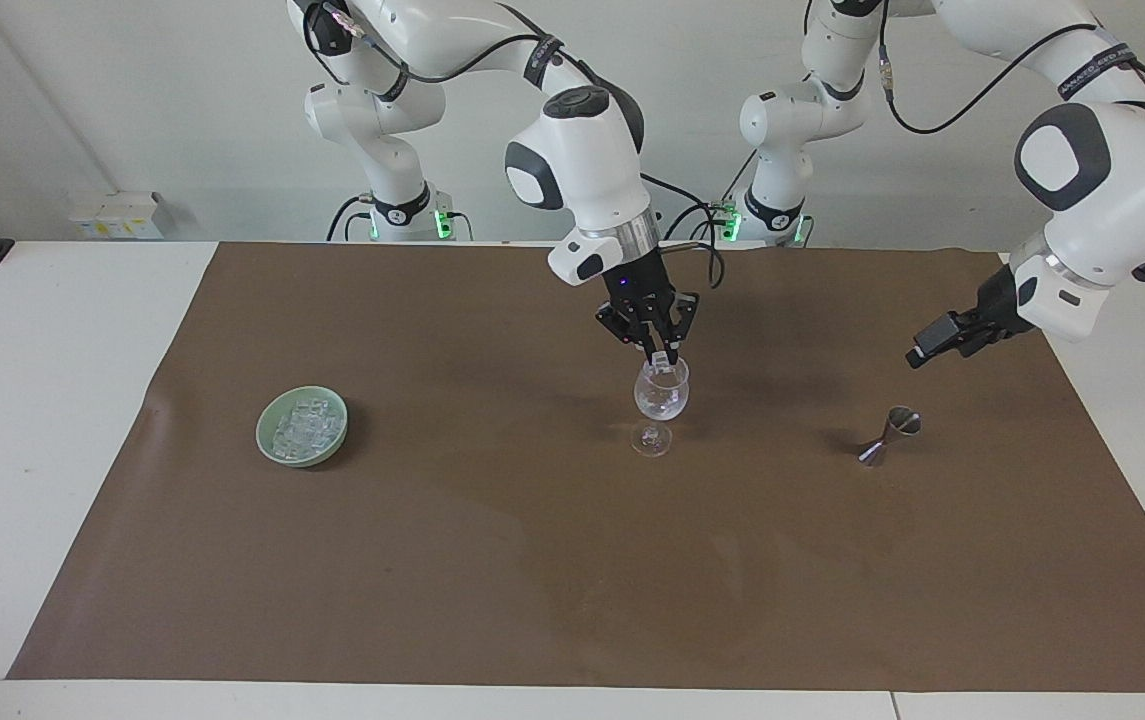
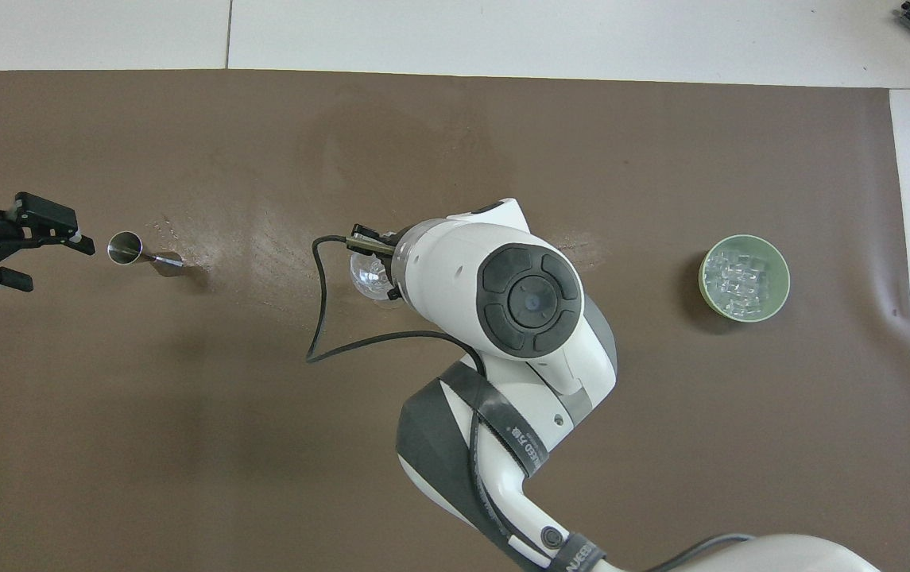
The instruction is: Pour wine and add ice with both arms
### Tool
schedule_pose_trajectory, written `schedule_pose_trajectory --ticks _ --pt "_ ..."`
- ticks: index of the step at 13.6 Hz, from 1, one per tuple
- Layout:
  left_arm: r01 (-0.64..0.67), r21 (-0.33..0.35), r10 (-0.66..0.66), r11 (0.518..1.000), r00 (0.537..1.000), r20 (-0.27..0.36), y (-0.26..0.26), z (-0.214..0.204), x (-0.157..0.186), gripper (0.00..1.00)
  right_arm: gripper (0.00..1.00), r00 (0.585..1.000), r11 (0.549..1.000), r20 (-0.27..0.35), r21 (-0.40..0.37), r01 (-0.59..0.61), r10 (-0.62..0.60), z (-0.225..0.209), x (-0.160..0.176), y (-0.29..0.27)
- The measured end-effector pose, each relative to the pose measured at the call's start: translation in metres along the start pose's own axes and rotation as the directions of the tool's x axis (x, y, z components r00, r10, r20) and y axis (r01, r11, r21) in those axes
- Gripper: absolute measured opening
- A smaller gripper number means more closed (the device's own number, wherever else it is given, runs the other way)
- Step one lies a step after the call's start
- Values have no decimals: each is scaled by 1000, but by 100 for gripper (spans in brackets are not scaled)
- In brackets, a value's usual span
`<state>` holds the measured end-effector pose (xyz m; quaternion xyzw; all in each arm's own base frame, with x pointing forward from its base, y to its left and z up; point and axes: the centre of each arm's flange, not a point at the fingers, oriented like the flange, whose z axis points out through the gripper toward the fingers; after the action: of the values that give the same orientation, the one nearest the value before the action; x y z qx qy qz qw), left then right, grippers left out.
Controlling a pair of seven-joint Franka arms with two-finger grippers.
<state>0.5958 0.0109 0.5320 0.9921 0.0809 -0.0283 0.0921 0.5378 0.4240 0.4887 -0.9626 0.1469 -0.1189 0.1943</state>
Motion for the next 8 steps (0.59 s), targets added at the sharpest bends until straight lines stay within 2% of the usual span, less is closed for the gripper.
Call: schedule_pose_trajectory --ticks 4,8 --pt "-177 71 180 982 983 -38 56 -15 -20 100 25 1000 1000 4 5 7 -7 -1 -4 -3" --pt "-205 82 209 975 977 -51 62 -23 -26 100 25 1000 1000 -1 8 3 -3 -2 -1 -2"
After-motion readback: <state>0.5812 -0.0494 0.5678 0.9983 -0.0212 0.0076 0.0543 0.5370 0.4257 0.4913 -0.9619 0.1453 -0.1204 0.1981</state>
